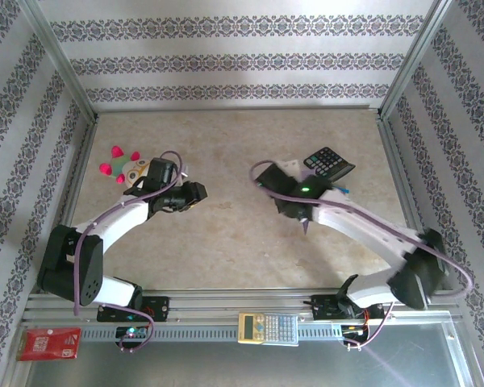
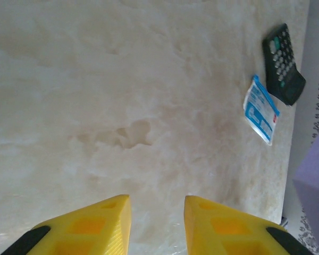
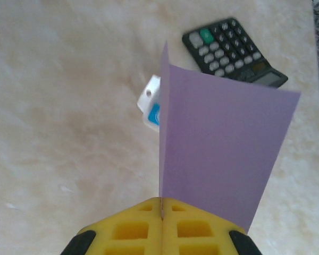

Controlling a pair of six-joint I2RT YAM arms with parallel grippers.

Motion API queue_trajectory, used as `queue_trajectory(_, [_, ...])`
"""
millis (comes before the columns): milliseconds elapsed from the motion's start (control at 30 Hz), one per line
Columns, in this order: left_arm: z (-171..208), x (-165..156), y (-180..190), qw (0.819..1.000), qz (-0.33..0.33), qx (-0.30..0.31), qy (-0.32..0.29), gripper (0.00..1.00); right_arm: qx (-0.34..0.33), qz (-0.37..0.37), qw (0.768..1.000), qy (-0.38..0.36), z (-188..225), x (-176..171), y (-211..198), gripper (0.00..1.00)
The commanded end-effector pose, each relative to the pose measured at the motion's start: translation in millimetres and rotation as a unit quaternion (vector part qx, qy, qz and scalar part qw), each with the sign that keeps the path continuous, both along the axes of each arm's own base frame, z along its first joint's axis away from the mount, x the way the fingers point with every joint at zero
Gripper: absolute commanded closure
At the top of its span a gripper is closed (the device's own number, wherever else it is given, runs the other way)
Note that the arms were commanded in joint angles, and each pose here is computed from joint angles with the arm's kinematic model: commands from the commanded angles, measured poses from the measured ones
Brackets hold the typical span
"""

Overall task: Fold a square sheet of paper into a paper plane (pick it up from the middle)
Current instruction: Turn over the paper at the center of the table.

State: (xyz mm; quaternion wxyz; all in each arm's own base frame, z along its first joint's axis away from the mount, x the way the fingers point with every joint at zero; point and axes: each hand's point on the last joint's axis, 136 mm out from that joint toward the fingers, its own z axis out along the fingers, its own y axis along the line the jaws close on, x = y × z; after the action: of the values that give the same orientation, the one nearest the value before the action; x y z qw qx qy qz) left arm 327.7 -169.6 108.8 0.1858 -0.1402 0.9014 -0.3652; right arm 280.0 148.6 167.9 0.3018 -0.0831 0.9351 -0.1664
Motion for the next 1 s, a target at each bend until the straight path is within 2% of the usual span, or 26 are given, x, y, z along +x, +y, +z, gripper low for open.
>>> queue_trajectory(0, [-9.9, -2.1, 13.0, 1.000, 0.011, 0.007, 0.007, 0.67, -0.105, -0.047, 0.993, 0.001, -20.7, -3.3, -8.7, 1.00])
queue_trajectory(167, [-24.5, -3.6, 28.4, 0.999, 0.030, 0.014, 0.019, 0.66, -0.111, -0.040, 0.991, 0.062, -79.8, -4.1, 45.4, 1.00])
queue_trajectory(300, [-31.0, -5.4, 37.3, 0.999, 0.041, 0.017, 0.026, 0.66, -0.058, -0.027, 0.993, 0.100, -115.0, -6.7, 91.6, 0.93])
queue_trajectory(467, [-34.4, -13.0, 36.8, 0.999, 0.040, 0.009, 0.032, 0.66, 0.044, 0.002, 0.992, 0.120, -113.2, -1.4, 143.4, 0.75])
queue_trajectory(567, [-37.4, -20.3, 32.6, 0.998, 0.036, -0.007, 0.044, 0.66, 0.106, 0.028, 0.985, 0.131, -94.8, -6.3, 159.3, 0.74])
queue_trajectory(700, [-33.2, -34.7, 16.3, 0.998, 0.020, -0.038, 0.054, 0.68, 0.199, 0.045, 0.966, 0.161, -76.3, -22.8, 143.7, 0.74])
queue_trajectory(867, [-22.2, -52.4, -34.6, 0.997, -0.036, -0.048, 0.048, 0.70, 0.318, 0.044, 0.922, 0.214, -93.6, -32.3, 108.5, 0.79])
queue_trajectory(967, [-24.1, -58.4, -61.3, 0.995, -0.065, -0.046, 0.054, 0.76, 0.342, 0.027, 0.910, 0.230, -110.8, -34.9, 98.6, 0.83])
